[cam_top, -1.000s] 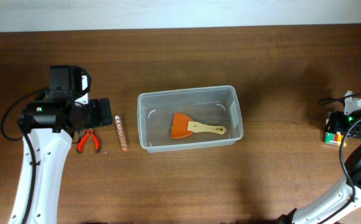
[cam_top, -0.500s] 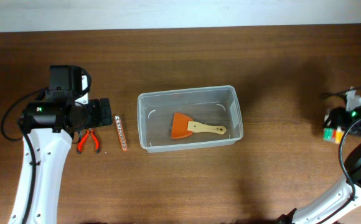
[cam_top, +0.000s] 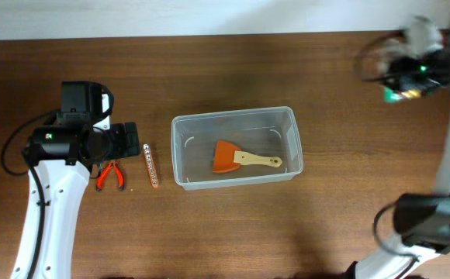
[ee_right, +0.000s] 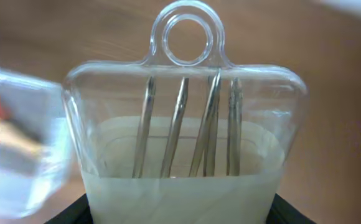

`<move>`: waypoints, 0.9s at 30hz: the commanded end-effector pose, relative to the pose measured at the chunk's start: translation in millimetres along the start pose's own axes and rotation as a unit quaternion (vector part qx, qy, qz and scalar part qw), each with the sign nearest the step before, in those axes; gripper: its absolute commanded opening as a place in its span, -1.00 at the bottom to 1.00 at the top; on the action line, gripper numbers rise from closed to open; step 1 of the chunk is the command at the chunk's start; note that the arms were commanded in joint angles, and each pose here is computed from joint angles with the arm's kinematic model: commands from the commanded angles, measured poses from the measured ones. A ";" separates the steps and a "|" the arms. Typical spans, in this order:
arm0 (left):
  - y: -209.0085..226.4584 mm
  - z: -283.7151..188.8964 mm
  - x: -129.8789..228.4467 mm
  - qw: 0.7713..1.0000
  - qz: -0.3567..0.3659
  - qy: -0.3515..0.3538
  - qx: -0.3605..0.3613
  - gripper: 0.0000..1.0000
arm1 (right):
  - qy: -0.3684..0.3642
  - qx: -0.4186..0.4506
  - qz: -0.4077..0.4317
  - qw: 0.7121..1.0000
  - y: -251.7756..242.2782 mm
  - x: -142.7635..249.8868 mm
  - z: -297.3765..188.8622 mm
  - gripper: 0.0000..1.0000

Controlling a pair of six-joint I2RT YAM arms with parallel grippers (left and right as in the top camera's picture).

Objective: Pack container
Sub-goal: 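Carry the marker packet into the container and release it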

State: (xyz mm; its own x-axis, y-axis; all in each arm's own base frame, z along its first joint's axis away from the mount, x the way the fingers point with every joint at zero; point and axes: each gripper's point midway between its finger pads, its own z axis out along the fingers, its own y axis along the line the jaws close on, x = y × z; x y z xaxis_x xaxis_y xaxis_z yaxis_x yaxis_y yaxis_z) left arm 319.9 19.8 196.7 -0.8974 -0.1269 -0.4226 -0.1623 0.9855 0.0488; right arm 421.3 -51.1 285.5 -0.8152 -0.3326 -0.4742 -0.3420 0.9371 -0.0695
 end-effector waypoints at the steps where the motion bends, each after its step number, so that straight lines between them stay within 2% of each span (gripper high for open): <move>1: 2.7 -0.9 1.3 1.000 0.007 0.000 -0.005 0.99 | -0.041 -0.041 -0.151 0.987 79.3 -33.1 -22.0 -0.92; 5: 2.8 -0.9 1.7 1.000 0.007 0.001 -0.005 0.99 | -0.038 -0.105 -0.314 0.943 175.4 -39.1 -16.9 -0.93; 9: 2.8 -0.9 1.8 1.000 0.007 0.001 -0.005 0.99 | -0.017 -0.149 -0.419 0.896 241.0 -29.7 5.7 -0.92; 15: 2.8 -0.9 1.7 1.000 0.007 0.001 -0.005 0.99 | 0.061 -0.192 -0.449 0.870 280.9 1.5 70.4 -0.92; 22: 2.8 -0.9 1.7 1.000 0.007 0.001 -0.005 0.99 | 0.133 -0.219 -0.439 0.861 285.5 48.3 155.2 -0.92; 27: 2.8 -0.9 1.8 1.000 0.007 0.001 -0.005 0.99 | 0.147 -0.225 -0.437 0.858 287.9 69.2 186.1 -0.92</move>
State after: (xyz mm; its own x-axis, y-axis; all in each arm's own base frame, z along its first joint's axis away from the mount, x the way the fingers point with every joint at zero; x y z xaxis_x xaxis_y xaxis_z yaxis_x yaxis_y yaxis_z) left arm 318.9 19.8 196.2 -0.8993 -0.1269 -0.4185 -0.1623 0.9855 0.0499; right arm 355.9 217.2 74.7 -0.2238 -0.9605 -0.1651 -0.9733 0.2115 0.0889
